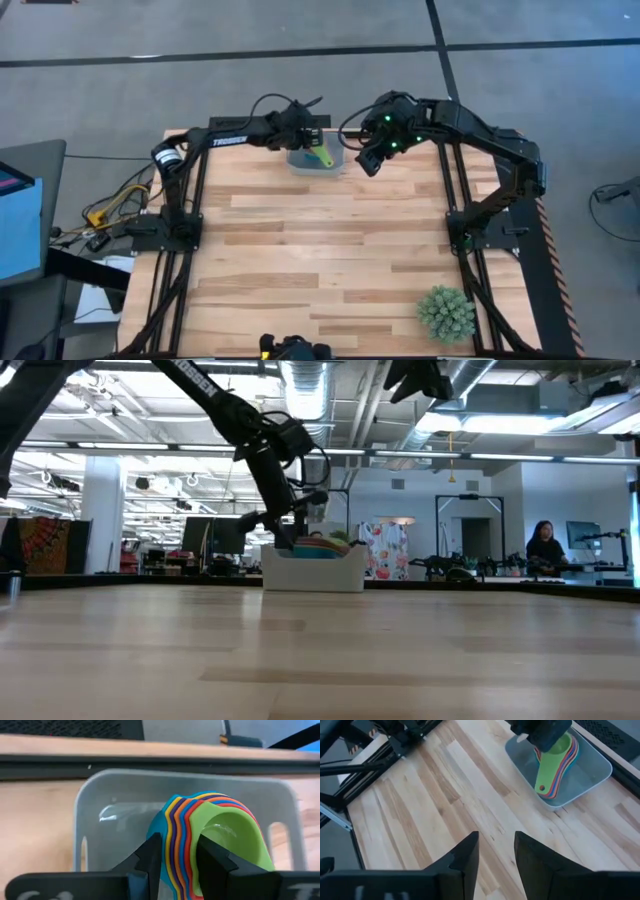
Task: Nest measuring cups in basket
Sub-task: Put the stacked measuring cups into the gray bin, then return to Home Position
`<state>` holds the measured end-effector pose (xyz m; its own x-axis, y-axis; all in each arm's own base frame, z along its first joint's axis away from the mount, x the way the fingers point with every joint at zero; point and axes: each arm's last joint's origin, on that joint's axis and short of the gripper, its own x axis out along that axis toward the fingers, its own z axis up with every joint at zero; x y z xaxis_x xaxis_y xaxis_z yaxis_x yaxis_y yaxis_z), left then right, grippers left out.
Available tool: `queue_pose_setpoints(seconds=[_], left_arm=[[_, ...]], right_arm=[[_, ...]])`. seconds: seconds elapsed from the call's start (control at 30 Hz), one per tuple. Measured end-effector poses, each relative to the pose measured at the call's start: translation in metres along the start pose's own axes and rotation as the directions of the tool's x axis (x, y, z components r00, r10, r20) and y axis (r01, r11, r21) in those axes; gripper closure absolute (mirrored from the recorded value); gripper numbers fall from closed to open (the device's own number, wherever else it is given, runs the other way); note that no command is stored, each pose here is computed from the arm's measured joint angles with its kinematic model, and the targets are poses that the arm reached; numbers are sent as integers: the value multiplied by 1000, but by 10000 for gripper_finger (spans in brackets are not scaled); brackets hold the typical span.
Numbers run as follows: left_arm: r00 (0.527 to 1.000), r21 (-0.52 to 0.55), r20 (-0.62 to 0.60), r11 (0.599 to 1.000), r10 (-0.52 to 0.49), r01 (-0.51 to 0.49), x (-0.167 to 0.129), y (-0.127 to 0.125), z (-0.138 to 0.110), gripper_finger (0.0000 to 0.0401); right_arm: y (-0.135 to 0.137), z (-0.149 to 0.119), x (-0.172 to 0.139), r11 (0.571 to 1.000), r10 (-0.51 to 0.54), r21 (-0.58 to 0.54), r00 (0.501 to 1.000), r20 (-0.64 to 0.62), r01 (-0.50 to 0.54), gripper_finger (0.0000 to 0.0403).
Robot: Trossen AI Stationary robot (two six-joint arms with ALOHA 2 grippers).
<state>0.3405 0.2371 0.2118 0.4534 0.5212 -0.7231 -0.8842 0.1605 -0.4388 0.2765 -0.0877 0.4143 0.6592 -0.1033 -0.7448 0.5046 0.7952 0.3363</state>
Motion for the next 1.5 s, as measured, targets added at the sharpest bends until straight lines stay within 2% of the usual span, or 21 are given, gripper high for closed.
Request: queue_pose_setpoints(seconds=[0.43, 0.87, 1.03, 1.2, 1.37, 1.5], left_arm=[[999, 25, 6, 999, 31, -31, 4, 1, -4, 306], [999, 64, -35, 998, 8, -6, -1, 0, -4, 205], [999, 127, -10, 991, -30, 31, -27, -5, 6, 183], [999, 218, 15, 975, -35, 31, -67, -8, 12, 180], [995, 365, 97, 931, -26, -11, -116, -18, 5, 186], [982, 448, 160, 894, -103, 20, -154, -31, -4, 191]], right_arm=[[0, 0, 0, 1000, 1, 2, 1000, 0, -1, 251], [1, -1, -1, 1000, 3, 8, 1000, 0, -3, 241], [4, -3, -8, 1000, 10, -1, 1000, 15, -10, 246], [12, -13, -36, 999, 30, -32, 996, 82, -27, 253], [18, -29, -76, 998, 16, -67, 976, 218, -2, 262], [14, -42, -91, 997, 34, -76, 955, 294, -12, 275]])
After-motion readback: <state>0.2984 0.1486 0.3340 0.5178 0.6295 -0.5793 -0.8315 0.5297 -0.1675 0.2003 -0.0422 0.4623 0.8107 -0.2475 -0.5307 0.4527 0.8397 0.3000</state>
